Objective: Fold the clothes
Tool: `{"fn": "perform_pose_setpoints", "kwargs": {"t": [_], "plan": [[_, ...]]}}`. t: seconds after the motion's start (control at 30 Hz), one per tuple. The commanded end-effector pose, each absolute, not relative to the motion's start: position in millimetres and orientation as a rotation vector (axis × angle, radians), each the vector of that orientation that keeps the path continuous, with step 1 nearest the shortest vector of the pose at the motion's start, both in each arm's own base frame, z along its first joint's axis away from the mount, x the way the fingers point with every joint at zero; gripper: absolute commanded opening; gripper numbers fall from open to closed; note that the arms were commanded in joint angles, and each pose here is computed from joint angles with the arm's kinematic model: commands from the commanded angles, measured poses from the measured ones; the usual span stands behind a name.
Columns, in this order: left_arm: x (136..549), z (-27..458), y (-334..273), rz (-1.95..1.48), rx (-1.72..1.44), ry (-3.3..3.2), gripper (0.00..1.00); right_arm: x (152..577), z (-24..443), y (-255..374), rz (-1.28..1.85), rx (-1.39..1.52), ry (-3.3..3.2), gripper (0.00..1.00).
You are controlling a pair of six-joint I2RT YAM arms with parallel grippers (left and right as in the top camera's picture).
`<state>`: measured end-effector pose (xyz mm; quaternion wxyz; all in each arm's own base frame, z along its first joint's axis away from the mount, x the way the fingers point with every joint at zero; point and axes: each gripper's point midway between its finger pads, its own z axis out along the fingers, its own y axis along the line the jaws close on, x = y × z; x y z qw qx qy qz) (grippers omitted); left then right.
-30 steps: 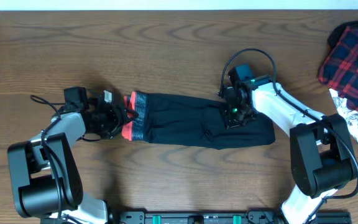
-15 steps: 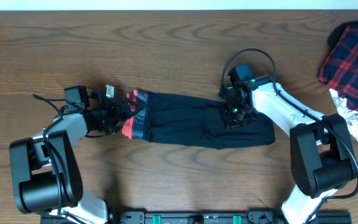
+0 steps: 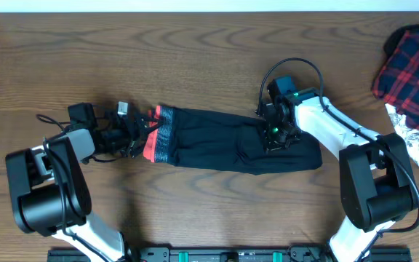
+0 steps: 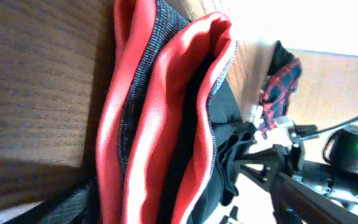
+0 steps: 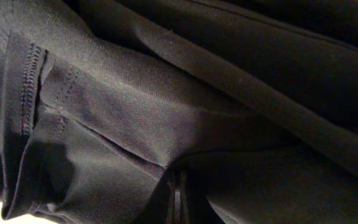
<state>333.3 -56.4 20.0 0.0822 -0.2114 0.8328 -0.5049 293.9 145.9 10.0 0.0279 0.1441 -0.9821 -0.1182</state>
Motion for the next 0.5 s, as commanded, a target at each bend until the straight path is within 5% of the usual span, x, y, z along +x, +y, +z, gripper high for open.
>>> {"fn": "perform_pose_setpoints", "kwargs": {"t": [0.0, 0.47], "plan": [[272.5, -73.9, -40.1, -1.132, -0.925, 2.845, 0.83, 290.5, 8.7, 148.7, -0.373, 0.443, -3.019, 0.04], [275.3, -73.4, -39.6, -1.131, -0.915, 2.836, 0.52, 291.7, 8.7, 149.1, -0.375, 0.444, -3.024, 0.04]]}}
